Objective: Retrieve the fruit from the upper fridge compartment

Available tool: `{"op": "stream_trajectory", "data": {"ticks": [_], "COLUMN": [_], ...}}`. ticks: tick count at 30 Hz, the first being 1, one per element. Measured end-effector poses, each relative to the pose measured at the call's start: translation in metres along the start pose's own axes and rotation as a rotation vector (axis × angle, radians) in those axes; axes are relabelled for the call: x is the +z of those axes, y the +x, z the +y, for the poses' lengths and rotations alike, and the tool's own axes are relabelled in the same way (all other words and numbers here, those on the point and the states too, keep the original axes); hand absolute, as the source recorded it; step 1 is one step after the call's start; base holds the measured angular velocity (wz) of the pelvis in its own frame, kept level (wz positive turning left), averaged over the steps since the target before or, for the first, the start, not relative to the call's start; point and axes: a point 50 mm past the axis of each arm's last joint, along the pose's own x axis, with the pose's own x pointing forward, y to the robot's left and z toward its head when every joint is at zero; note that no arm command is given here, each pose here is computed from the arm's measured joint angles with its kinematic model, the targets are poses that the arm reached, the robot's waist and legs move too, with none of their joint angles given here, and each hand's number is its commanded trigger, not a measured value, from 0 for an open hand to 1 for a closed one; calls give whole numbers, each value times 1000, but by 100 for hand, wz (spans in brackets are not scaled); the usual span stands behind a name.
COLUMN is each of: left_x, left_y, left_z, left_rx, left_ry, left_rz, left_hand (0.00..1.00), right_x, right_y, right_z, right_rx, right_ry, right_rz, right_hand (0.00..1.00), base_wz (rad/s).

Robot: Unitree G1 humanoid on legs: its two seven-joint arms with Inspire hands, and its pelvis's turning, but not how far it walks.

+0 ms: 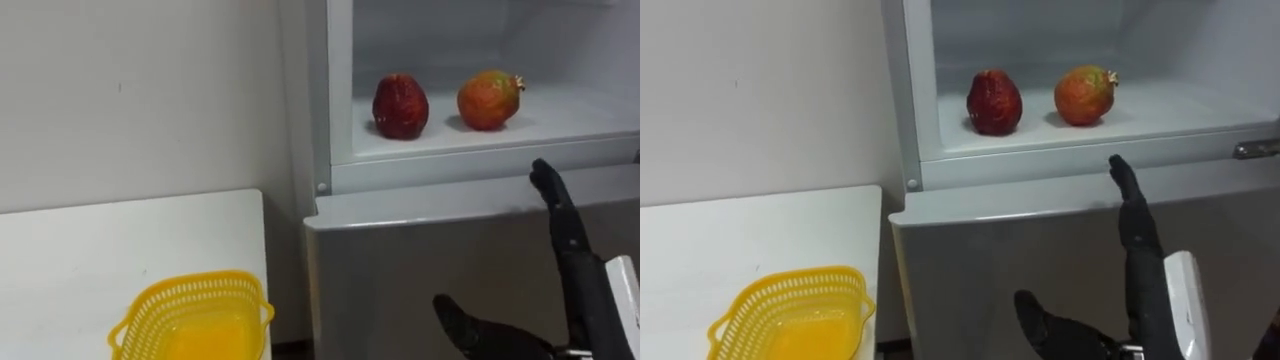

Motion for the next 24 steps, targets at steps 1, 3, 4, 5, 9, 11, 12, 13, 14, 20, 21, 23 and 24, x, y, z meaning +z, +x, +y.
{"op": "stream_trajectory", "data": {"ticks": [1, 3, 4, 5, 9, 11, 12, 13, 14, 20, 21, 23, 24], "left_x": [0, 0, -1, -1, -2, -5, -7, -8, -8, -18, -18, -18, -18], "left_y": [0, 0, 0, 0, 0, -1, -1, -1, -1, -3, -3, -3, -3], "left_z": [0, 1, 1, 1, 5, 5, 5, 5, 5, 2, 2, 2, 2], "left_rx": [0, -2, -5, -8, -14, -18, -18, -17, -18, -14, -14, -14, -14], "left_ry": [-1, -3, -6, -6, 5, -3, -14, -17, -17, -32, -32, -32, -32], "left_rz": [1, 2, 4, 6, 13, 22, 27, 31, 32, 56, 56, 57, 57], "left_hand": [0, 0, 0, 0, 0, 0, 0, 0, 0, 0, 0, 0, 0], "right_x": [1, 3, 4, 5, 7, 8, 8, 10, 11, 18, 18, 17, 17], "right_y": [4, 11, 12, 15, 20, 23, 25, 29, 31, 44, 44, 45, 47], "right_z": [-3, -8, -9, -10, -14, -16, -17, -19, -20, -27, -28, -28, -29], "right_rx": [-26, -66, -78, -96, -134, -148, -160, -175, -184, -250, -244, -239, -235], "right_ry": [-5, -10, -11, -11, -14, -18, -17, -8, -3, 24, 17, 8, 1], "right_rz": [-19, -44, -50, -60, -84, -92, -98, -109, -116, -170, -173, -175, -183], "right_hand": [0, 0, 0, 0, 0, 0, 0, 0, 0, 0, 0, 0, 0], "base_wz": [7, 0, 0, 0, 4, 5, 10, 11, 11, 6, 12, 14, 7]}}
